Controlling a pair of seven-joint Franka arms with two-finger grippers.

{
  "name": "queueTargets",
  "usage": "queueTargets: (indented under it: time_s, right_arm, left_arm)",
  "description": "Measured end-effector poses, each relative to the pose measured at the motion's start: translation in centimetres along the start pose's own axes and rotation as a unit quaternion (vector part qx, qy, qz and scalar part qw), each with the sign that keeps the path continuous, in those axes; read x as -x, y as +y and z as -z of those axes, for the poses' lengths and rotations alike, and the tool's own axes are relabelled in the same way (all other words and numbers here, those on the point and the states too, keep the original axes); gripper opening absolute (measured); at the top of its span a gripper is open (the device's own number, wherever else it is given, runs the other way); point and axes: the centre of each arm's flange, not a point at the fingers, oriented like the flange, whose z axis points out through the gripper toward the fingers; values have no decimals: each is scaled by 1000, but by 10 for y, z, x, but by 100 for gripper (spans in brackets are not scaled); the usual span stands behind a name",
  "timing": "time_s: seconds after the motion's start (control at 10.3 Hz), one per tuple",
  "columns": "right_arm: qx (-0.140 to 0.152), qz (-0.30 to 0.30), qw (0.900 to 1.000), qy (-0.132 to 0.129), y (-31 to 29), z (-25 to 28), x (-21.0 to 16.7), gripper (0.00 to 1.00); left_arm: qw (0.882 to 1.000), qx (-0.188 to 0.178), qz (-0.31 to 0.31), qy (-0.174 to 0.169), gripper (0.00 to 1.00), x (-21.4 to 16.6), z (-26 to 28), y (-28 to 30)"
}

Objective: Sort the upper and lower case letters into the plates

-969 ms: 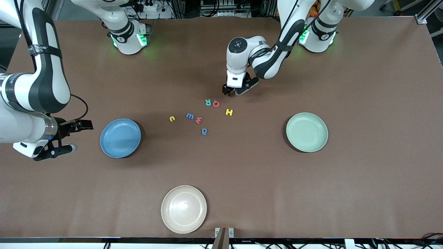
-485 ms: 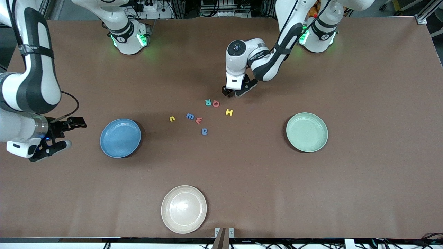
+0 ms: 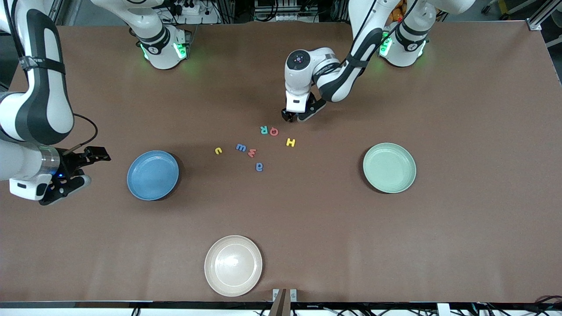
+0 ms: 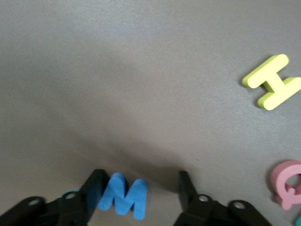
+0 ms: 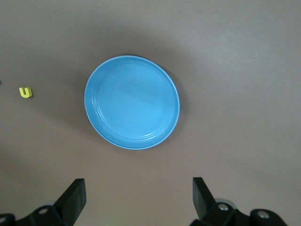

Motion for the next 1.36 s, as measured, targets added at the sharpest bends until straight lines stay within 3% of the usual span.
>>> queueTargets:
  time_s: [0.78, 0.87, 1.36]
  right_arm:
    - [22, 80, 997, -2, -90, -12, -55, 100]
    - [24, 88, 996, -4, -100, -15, -60, 100]
    - [41, 139, 989, 0, -162, -38, -89, 100]
  left_arm:
    - [1000, -8, -8, -3, 67, 30, 2, -4]
    - [1000, -9, -8, -3, 63, 29, 2, -4]
    - [1000, -18, -10, 2, 63, 21, 2, -4]
